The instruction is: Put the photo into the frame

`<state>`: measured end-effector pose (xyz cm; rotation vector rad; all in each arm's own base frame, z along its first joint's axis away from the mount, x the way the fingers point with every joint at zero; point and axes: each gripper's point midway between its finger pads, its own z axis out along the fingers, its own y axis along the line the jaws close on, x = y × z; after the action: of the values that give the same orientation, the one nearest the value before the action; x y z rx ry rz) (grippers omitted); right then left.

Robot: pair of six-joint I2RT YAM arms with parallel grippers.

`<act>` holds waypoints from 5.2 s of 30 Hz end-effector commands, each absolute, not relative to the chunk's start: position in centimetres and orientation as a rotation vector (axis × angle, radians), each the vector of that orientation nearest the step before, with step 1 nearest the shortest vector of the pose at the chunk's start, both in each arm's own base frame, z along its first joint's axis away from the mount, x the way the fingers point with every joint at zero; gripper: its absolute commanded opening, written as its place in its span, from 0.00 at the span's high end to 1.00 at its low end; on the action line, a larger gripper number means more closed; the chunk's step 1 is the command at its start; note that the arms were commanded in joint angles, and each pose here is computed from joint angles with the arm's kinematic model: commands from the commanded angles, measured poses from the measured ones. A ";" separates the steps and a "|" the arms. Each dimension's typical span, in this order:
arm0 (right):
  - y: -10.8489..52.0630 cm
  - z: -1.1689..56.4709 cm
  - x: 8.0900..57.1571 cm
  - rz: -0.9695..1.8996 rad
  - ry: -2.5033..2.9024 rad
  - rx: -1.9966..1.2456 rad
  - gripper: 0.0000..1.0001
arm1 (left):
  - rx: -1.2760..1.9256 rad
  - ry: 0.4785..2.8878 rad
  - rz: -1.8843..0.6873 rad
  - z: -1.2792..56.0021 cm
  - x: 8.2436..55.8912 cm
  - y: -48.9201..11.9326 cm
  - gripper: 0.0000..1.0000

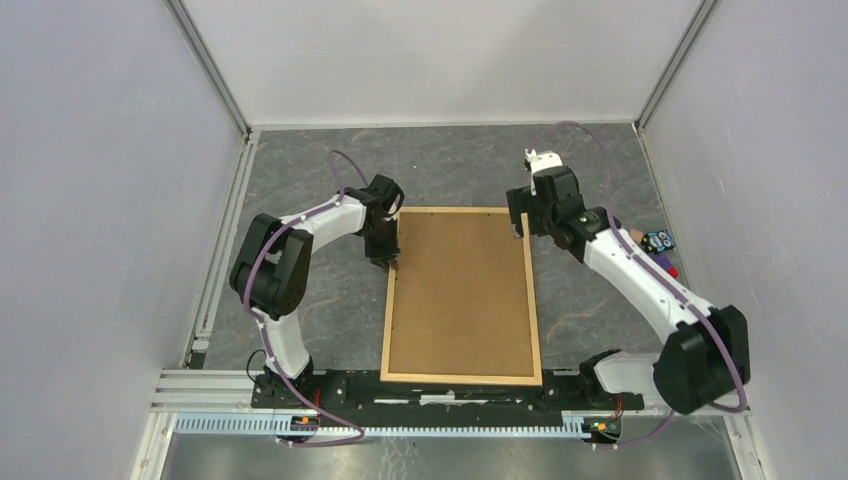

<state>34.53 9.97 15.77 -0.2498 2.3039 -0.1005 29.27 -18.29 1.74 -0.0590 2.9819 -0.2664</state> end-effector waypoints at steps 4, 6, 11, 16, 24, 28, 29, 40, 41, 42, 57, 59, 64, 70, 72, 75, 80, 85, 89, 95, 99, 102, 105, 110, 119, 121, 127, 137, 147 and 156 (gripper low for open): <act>9.2 13.3 31.9 -0.071 2.413 -0.198 0.02 | -0.159 3.076 -0.139 -1.1 27.3 -14.0 0.98; 8.7 11.9 31.0 -0.110 2.474 -0.230 0.02 | -0.270 3.017 -0.110 -0.5 28.3 -12.9 0.98; 9.4 10.0 30.9 -0.079 2.518 -0.321 0.08 | -0.375 2.933 0.061 0.9 29.5 -10.5 0.98; 11.2 7.8 32.1 -0.014 2.594 -0.380 0.24 | -0.384 2.950 -0.024 0.7 29.1 -11.6 0.98; 11.5 5.5 31.5 -0.003 2.663 -0.420 0.39 | -0.536 2.916 -0.204 1.4 30.5 -14.2 0.98; 12.3 5.1 30.8 0.065 2.689 -0.412 0.47 | -0.523 2.920 -0.200 0.9 30.9 -14.2 0.98; 12.5 4.9 30.5 0.087 2.697 -0.409 0.48 | -0.519 2.923 -0.193 0.7 30.9 -14.1 0.98; 11.6 4.0 22.2 0.196 2.813 -0.437 0.47 | -0.493 2.939 -0.210 0.3 30.7 -14.3 0.98; 11.4 3.8 21.4 0.194 2.826 -0.446 0.47 | -0.488 2.940 -0.209 0.3 30.6 -14.3 0.98; 11.3 3.8 20.8 0.202 2.827 -0.448 0.47 | -0.490 2.941 -0.209 0.2 30.6 -14.3 0.98; 11.8 3.7 18.6 0.290 2.830 -0.426 0.55 | -0.465 2.948 -0.189 0.0 30.3 -14.1 0.98; 11.8 3.7 18.6 0.290 2.837 -0.429 0.54 | -0.462 2.953 -0.188 -0.1 30.3 -14.2 0.98; 11.9 2.7 18.1 0.298 2.858 -0.435 0.54 | -0.457 2.958 -0.189 -0.2 30.2 -14.3 0.98; 12.2 2.2 18.4 0.311 2.861 -0.411 0.54 | -0.453 2.960 -0.187 -0.2 30.1 -14.3 0.98; 12.0 1.9 18.2 0.297 2.874 -0.408 0.54 | -0.448 2.958 -0.184 -0.2 30.2 -14.3 0.98; 11.8 1.6 18.0 0.291 2.884 -0.407 0.54 | -0.449 2.955 -0.180 -0.1 30.2 -14.2 0.98; 11.6 1.1 17.1 0.294 2.908 -0.416 0.54 | -0.445 2.957 -0.178 -0.1 30.2 -14.3 0.98; 11.3 1.2 17.0 0.271 2.907 -0.415 0.55 | -0.439 2.956 -0.175 -0.2 30.2 -14.3 0.98; 11.6 0.6 16.7 0.296 2.912 -0.389 0.55 | -0.443 2.956 -0.175 -0.2 30.2 -14.3 0.98; 10.5 -0.1 16.9 0.204 2.911 -0.314 0.55 | -0.446 2.958 -0.170 -0.2 30.1 -14.3 0.98; 9.6 -0.6 17.0 0.124 2.918 -0.281 0.55 | -0.444 2.955 -0.176 -0.1 30.1 -14.3 0.98; 8.7 -1.5 16.9 0.046 2.926 -0.240 0.55 | -0.444 2.955 -0.176 -0.1 30.1 -14.3 0.98; 7.8 -3.1 16.0 -0.017 2.931 -0.197 0.55 | -0.443 2.955 -0.177 -0.1 30.0 -14.3 0.98; 10.3 -0.7 18.0 0.143 2.868 -0.262 0.50 | -0.437 2.953 -0.171 0.0 30.0 -14.3 0.98; 11.1 5.3 24.9 0.071 2.762 -0.302 0.48 | -0.434 2.949 -0.162 0.2 30.1 -14.1 0.98; 10.8 5.4 26.0 0.038 2.754 -0.296 0.50 | -0.428 2.950 -0.160 0.2 30.0 -14.2 0.98; 11.6 4.7 28.1 0.043 2.759 -0.315 0.53 | -0.424 2.958 -0.172 0.1 30.0 -14.4 0.98; 12.4 4.0 29.5 0.058 2.763 -0.320 0.55 | -0.419 2.964 -0.173 0.0 29.9 -14.6 0.98; 12.4 3.2 29.9 0.041 2.776 -0.311 0.55 | -0.413 2.963 -0.171 0.0 29.9 -14.5 0.98; 12.3 2.4 29.3 0.044 2.804 -0.309 0.56 | -0.410 2.961 -0.167 0.0 29.9 -14.5 0.98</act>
<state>28.63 12.26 2.77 -0.3136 2.8154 0.0543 29.66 -14.69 1.90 -0.3489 2.9607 -0.2234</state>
